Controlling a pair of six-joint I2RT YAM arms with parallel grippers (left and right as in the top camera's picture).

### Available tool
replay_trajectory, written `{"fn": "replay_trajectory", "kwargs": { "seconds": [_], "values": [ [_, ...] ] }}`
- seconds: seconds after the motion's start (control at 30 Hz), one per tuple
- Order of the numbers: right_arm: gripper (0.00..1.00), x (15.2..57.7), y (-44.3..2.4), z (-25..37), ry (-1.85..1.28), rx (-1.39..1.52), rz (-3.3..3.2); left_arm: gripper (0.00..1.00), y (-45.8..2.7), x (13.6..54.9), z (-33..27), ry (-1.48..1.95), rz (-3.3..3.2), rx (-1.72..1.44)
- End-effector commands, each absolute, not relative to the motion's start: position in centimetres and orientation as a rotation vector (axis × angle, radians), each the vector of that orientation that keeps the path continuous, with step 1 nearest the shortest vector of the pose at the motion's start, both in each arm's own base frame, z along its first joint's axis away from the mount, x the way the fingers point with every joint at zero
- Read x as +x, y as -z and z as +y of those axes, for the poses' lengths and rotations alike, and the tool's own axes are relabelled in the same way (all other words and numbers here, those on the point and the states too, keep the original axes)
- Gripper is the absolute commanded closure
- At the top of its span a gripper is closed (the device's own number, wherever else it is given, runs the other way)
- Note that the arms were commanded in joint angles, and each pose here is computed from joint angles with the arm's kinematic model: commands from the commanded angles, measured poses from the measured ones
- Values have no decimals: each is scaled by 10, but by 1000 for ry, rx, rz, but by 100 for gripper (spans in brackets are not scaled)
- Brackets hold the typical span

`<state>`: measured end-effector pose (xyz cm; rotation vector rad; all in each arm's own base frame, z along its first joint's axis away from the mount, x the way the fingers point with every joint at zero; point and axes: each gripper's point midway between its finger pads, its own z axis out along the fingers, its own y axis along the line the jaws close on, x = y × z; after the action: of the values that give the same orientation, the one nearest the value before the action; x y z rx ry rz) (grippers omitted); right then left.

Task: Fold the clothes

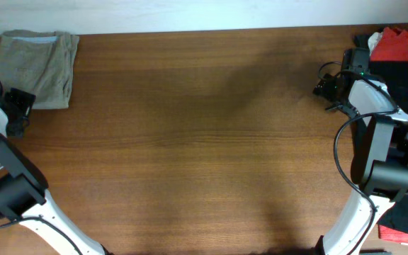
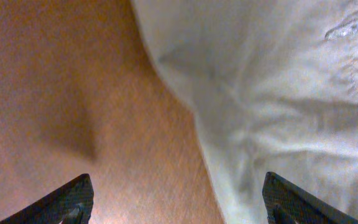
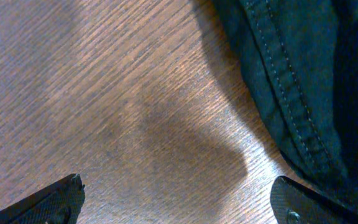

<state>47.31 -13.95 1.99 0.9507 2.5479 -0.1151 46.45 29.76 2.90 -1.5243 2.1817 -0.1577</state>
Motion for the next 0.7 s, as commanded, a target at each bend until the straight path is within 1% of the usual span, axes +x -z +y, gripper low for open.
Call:
{"fn": "replay_trajectory", "kwargs": {
  "seconds": [0.0, 0.07, 0.13, 0.2, 0.23, 0.3, 0.33, 0.37, 0.43, 0.5, 0.57, 0.6, 0.63, 0.67],
  "values": [
    [1, 477, -22, -142, 122, 961, 2531, 13, -111, 457, 290, 129, 2140, -1420],
    [1, 476, -22, -145, 149, 950, 2533, 13, -149, 455, 265, 172, 2153, -1350],
    [1, 474, -23, -150, 194, 930, 2537, 13, -181, 461, 233, 251, 2192, -1197],
    [1, 475, -23, -148, 178, 939, 2532, 13, -215, 465, 183, 374, 2227, -1044],
    [1, 486, -25, -141, 85, 960, 2496, 13, -226, 469, 161, 403, 2255, -923],
    [1, 492, -24, -95, -272, 913, 2555, 13, -234, 477, 128, 396, 2302, -745],
    [1, 490, -28, -64, -517, 874, 2589, 1, -233, 480, 110, 406, 2328, -687],
    [1, 489, -31, -56, -590, 862, 2592, 1, -230, 482, 97, 419, 2346, -660],
    [1, 489, -40, -55, -597, 853, 2581, 1, -229, 483, 83, 433, 2367, -633],
    [1, 487, -66, -57, -593, 837, 2549, 1, -228, 483, 76, 440, 2375, -618],
    [1, 474, -123, -54, -563, 714, 2512, 1, -228, 484, 74, 442, 2376, -614],
    [1, 464, -142, -52, -538, 678, 2510, 1, -228, 484, 74, 442, 2376, -614],
    [1, 447, -162, -53, -490, 676, 2516, 1, -228, 484, 74, 443, 2376, -615],
    [2, 419, -182, -52, -430, 707, 2541, 1, -228, 484, 74, 442, 2376, -615]
  ]
}}
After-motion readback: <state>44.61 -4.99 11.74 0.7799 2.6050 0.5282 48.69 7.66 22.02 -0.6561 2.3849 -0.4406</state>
